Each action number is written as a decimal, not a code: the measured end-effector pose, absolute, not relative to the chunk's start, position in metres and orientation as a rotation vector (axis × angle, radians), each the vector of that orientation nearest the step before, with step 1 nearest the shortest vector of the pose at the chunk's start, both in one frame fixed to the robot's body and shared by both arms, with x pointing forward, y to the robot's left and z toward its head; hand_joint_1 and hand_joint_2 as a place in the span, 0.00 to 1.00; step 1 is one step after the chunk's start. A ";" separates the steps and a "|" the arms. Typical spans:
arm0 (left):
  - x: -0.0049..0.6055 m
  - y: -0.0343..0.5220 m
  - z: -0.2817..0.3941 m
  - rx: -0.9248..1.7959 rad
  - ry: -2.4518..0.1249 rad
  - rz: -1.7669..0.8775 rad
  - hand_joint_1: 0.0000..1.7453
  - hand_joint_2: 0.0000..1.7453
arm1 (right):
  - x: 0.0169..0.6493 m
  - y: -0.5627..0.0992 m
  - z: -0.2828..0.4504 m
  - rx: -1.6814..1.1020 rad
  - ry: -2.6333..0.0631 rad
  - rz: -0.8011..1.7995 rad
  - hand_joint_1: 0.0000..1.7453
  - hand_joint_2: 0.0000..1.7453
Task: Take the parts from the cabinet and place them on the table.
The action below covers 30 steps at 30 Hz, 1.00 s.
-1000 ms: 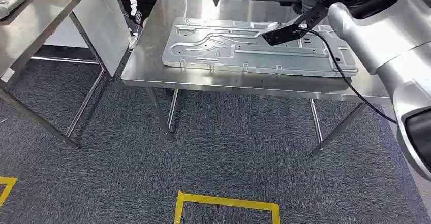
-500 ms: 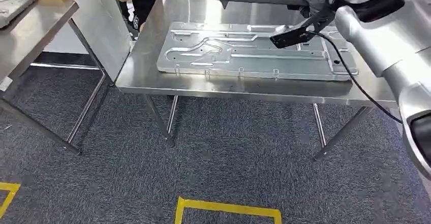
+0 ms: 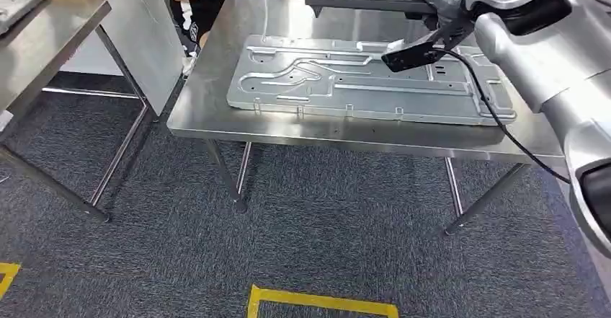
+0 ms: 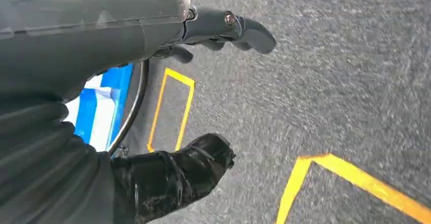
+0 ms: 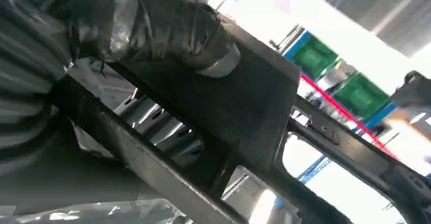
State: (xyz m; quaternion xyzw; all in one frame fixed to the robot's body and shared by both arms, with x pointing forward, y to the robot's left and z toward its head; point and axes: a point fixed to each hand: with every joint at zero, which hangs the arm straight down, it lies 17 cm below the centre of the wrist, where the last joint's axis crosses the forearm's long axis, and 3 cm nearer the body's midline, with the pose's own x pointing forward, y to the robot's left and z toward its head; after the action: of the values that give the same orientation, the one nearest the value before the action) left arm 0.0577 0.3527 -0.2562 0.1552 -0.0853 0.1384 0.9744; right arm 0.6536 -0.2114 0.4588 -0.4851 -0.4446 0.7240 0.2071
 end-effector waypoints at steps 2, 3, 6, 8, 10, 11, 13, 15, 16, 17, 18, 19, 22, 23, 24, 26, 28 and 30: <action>0.058 0.352 -0.256 0.312 -0.173 0.280 0.00 1.00 | 0.654 -0.214 0.458 -1.351 -1.234 2.015 1.00 1.00; 0.059 0.352 -0.256 0.311 -0.174 0.280 0.00 1.00 | 0.654 -0.216 0.454 -1.347 -1.226 2.017 1.00 1.00; 0.060 0.348 -0.256 0.305 -0.174 0.280 0.00 1.00 | 0.655 -0.220 0.450 -1.342 -1.217 2.015 1.00 1.00; 0.058 0.348 -0.257 0.305 -0.172 0.280 0.00 1.00 | 0.655 -0.219 0.451 -1.343 -1.218 2.015 1.00 1.00; 0.057 0.349 -0.256 0.308 -0.170 0.282 0.00 1.00 | 0.655 -0.221 0.453 -1.344 -1.220 2.012 1.00 1.00; 0.058 0.349 -0.256 0.307 -0.171 0.281 0.00 1.00 | 0.655 -0.221 0.451 -1.341 -1.218 2.013 1.00 1.00; 0.058 0.349 -0.256 0.307 -0.171 0.280 0.00 1.00 | 0.656 -0.224 0.451 -1.340 -1.214 2.010 1.00 1.00; 0.057 0.351 -0.256 0.310 -0.170 0.279 0.00 1.00 | 0.656 -0.225 0.452 -1.340 -1.217 2.007 1.00 1.00; 0.057 0.351 -0.256 0.309 -0.170 0.280 0.00 1.00 | 0.655 -0.225 0.452 -1.338 -1.219 2.005 1.00 1.00; 0.057 0.351 -0.256 0.309 -0.170 0.281 0.00 1.00 | 0.655 -0.225 0.452 -1.335 -1.221 2.003 1.00 1.00; 0.057 0.351 -0.256 0.308 -0.170 0.282 0.00 1.00 | 0.655 -0.227 0.451 -1.330 -1.221 2.000 1.00 1.00; 0.056 0.350 -0.256 0.306 -0.170 0.282 0.00 1.00 | 0.655 -0.228 0.450 -1.328 -1.220 2.000 1.00 1.00; 0.056 0.351 -0.256 0.306 -0.170 0.285 0.00 1.00 | 0.656 -0.232 0.450 -1.326 -1.219 1.996 1.00 1.00; 0.055 0.352 -0.255 0.309 -0.170 0.285 0.00 1.00 | 0.656 -0.233 0.450 -1.327 -1.219 1.995 1.00 1.00; 0.053 0.353 -0.255 0.312 -0.167 0.285 0.00 1.00 | 0.656 -0.238 0.451 -1.329 -1.216 1.988 1.00 1.00; 0.055 0.354 -0.255 0.312 -0.171 0.286 0.00 1.00 | 0.656 -0.240 0.450 -1.329 -1.215 1.986 1.00 1.00; 0.055 0.356 -0.254 0.318 -0.172 0.285 0.00 1.00 | 0.657 -0.243 0.446 -1.320 -1.212 1.980 1.00 1.00; 0.056 0.354 -0.254 0.315 -0.173 0.285 0.00 1.00 | 0.658 -0.252 0.444 -1.318 -1.208 1.965 1.00 1.00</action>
State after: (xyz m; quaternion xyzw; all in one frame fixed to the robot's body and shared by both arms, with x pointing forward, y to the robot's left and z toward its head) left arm 0.0559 0.3536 -0.2541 0.1559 -0.0855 0.1414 0.9738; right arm 0.6579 -0.2524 0.4444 -0.4816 -0.4413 0.7181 0.2400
